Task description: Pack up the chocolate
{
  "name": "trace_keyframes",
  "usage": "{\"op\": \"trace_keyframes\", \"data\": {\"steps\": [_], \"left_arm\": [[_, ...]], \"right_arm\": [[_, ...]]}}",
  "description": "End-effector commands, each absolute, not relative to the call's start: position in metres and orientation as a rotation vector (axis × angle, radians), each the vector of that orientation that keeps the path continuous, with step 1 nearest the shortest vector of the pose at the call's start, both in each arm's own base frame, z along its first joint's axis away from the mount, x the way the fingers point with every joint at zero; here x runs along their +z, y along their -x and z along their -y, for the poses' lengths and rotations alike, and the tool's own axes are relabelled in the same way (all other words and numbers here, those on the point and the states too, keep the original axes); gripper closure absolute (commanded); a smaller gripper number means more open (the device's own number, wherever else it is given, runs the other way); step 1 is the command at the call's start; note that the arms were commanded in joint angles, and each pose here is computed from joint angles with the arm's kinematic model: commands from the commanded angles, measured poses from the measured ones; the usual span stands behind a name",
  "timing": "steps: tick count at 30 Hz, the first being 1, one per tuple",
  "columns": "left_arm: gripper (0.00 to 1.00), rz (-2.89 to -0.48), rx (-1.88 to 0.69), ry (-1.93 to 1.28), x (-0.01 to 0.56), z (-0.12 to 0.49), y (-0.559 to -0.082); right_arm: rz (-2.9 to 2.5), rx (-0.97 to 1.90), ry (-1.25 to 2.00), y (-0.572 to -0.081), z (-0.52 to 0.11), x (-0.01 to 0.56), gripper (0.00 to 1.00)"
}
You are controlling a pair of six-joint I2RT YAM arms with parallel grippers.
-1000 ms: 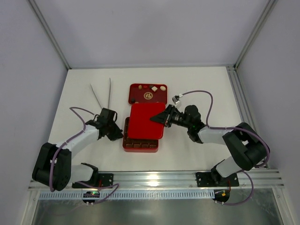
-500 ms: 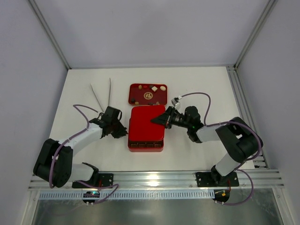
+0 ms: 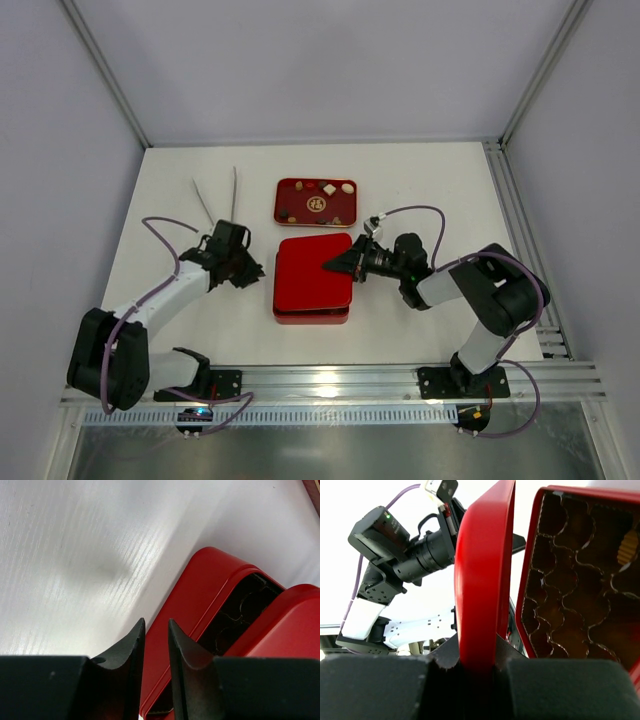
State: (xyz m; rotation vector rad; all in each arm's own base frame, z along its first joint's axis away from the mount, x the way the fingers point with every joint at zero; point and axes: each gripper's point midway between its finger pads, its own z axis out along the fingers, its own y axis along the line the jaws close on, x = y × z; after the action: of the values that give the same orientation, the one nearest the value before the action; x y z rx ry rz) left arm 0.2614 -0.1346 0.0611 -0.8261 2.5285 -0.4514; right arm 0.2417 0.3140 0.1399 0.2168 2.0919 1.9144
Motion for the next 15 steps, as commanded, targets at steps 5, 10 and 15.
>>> {"op": "trace_keyframes", "data": {"steps": [5, 10, 15], "left_arm": [[0.73, -2.477, -0.478, 0.781, 0.087, 0.135, -0.273], [0.72, -2.475, -0.484, 0.774, 0.089, 0.135, -0.272], [0.72, -2.477, -0.499, 0.768, 0.091, 0.136, -0.272]], "right_arm": [[-2.026, 1.958, -0.12, -0.232, -0.312, 0.154, 0.96], [-2.048, 1.955, -0.132, -0.23, -0.311, 0.149, 0.95], [-2.067, 1.957, -0.134, -0.227, -0.311, 0.144, 0.94]]}}
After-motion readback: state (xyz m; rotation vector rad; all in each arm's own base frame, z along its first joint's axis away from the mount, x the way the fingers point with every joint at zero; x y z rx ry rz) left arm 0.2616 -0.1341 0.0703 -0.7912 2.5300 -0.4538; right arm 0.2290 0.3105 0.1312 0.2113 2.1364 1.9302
